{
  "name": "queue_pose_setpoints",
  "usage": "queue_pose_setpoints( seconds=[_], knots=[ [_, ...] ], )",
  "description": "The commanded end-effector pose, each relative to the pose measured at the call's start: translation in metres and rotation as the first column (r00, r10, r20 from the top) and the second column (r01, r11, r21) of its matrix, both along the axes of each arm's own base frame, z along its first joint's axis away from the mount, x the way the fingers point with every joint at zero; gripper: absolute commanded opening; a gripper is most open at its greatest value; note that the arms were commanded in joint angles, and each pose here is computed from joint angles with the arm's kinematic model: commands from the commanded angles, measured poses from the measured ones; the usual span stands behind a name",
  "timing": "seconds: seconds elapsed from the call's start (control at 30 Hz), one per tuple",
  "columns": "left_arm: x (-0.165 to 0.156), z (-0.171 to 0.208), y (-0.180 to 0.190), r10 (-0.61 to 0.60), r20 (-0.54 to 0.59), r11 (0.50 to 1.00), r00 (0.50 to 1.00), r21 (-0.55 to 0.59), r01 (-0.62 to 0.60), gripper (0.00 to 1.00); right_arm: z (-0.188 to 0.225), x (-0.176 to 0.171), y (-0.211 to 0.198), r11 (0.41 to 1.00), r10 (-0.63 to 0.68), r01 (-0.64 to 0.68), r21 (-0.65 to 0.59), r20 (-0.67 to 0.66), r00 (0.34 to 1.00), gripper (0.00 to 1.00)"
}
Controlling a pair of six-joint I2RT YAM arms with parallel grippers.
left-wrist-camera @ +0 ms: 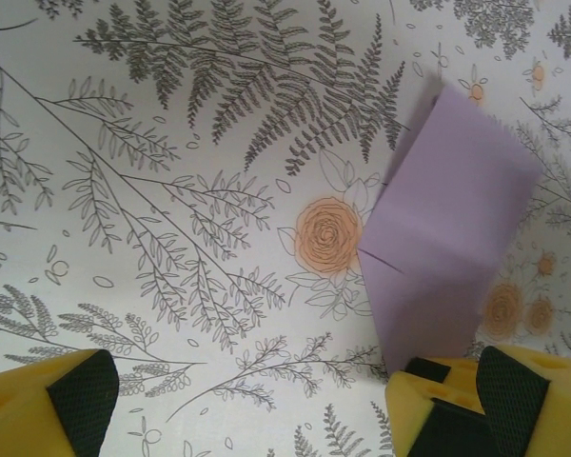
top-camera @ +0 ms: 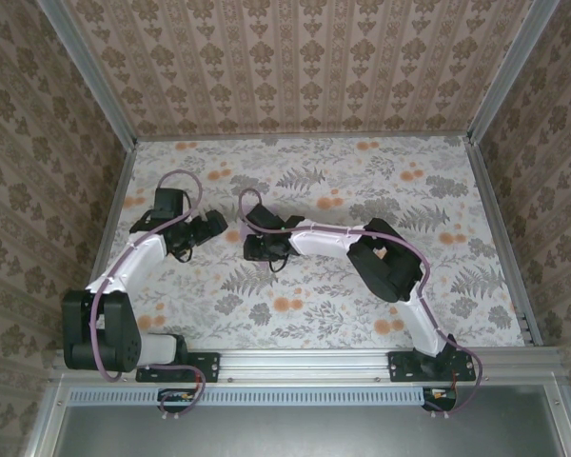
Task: Fold a paper plane with a square sheet of paper (pick it up from the middle)
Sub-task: Move the paper to the center of the table.
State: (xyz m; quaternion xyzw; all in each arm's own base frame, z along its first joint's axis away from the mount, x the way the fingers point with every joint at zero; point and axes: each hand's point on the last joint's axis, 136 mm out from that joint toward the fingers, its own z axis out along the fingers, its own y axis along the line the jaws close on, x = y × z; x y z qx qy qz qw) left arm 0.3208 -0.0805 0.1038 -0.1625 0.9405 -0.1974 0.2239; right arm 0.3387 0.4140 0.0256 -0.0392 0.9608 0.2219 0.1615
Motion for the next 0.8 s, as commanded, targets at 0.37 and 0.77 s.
queue_pose_setpoints(
  seconds=[0.37,0.77],
  knots=[
    [-0.001,0.001,-0.02,-0.097,0.009,0.991,0.995,-0.094,0.097,1.0,-0.023,-0.071,-0.112,0.897,0.401,-0.426,-0.119,-0.19,0.896,0.46],
    [-0.003,0.005,-0.061,-0.195,0.01,0.973,0.981,-0.122,0.194,1.0,0.068,-0.048,-0.123,0.999,-0.002,0.002,0.032,0.001,1.0,0.45]
  ],
)
